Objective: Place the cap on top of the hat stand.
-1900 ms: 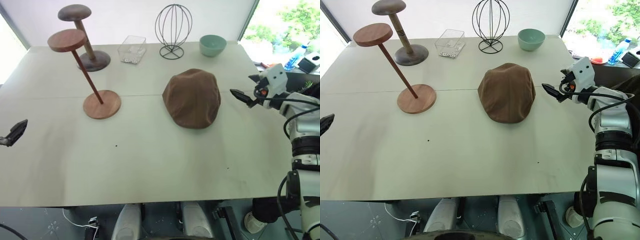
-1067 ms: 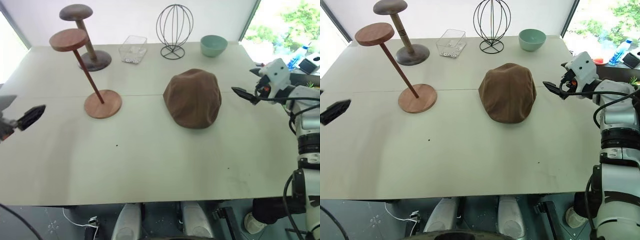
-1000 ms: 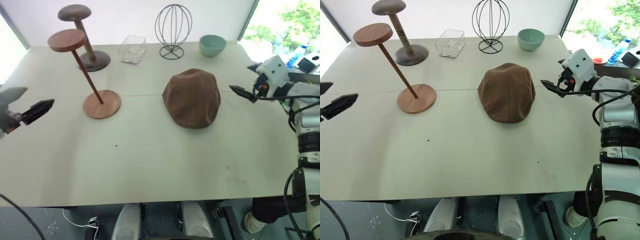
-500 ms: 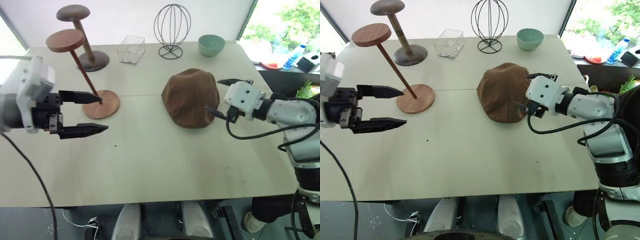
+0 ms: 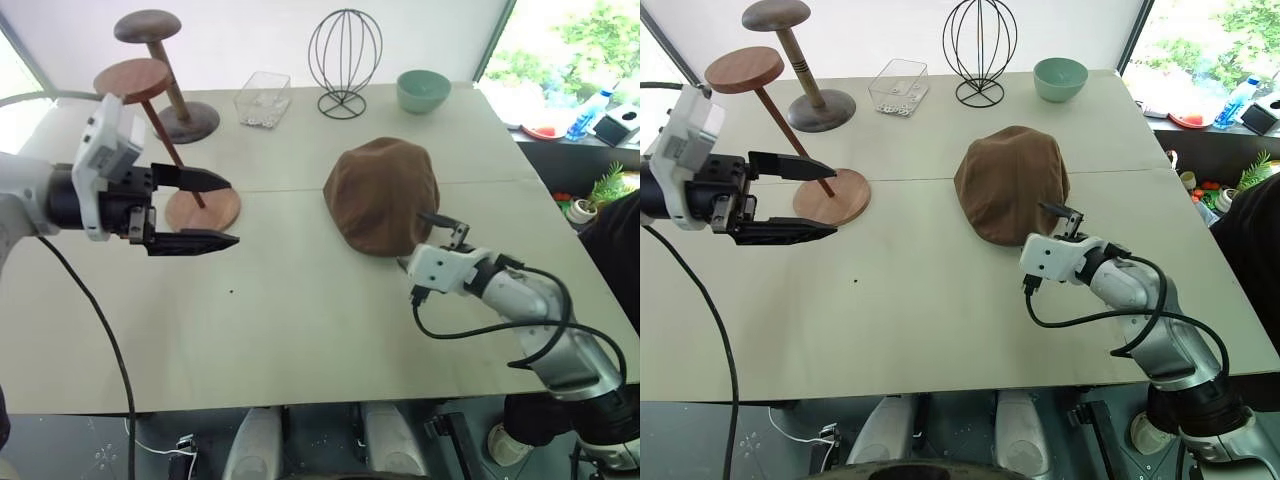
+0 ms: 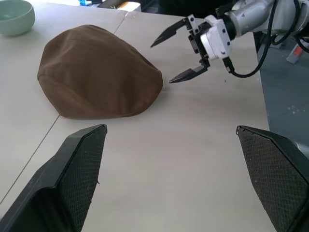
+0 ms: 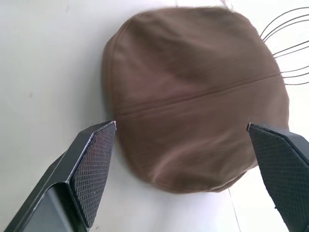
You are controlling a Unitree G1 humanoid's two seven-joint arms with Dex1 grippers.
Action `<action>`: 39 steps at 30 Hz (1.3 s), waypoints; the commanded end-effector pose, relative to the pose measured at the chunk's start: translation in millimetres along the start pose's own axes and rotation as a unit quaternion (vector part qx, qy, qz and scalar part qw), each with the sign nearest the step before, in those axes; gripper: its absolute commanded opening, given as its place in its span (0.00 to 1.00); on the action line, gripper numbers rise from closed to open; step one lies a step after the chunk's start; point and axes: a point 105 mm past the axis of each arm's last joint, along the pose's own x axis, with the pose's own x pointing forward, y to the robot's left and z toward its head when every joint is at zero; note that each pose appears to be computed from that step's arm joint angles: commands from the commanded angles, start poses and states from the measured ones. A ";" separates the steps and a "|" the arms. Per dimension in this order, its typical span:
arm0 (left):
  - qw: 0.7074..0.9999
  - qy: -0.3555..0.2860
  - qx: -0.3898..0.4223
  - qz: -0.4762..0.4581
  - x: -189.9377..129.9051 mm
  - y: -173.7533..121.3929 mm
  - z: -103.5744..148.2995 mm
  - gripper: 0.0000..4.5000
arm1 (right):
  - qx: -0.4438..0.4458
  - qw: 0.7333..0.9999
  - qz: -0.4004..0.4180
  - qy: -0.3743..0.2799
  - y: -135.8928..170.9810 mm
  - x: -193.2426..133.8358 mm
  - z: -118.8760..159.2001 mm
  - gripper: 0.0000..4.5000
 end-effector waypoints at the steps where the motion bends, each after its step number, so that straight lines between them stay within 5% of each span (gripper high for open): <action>1: 1.000 -0.006 0.022 0.003 -2.1 -0.1 8.4 1.00 | -0.031 1.000 -0.002 -0.006 9.7 5.4 1.3 0.99; 24: 0.999 -0.036 0.022 0.023 4.7 3.8 11.6 1.00 | -0.123 0.992 0.010 0.012 12.4 71.4 -32.5 0.99; 27: 0.999 -0.039 0.022 0.027 5.0 5.7 12.6 1.00 | -0.111 0.994 0.001 0.009 7.3 71.9 -31.2 0.78; 33: 0.998 -0.047 0.021 0.036 4.5 7.3 14.3 1.00 | -0.099 0.995 -0.027 0.005 -4.2 68.2 -26.5 0.10; 39: 0.997 -0.054 0.016 0.056 0.3 11.2 14.4 1.00 | -0.072 0.996 -0.051 -0.013 -24.3 61.9 -17.2 0.05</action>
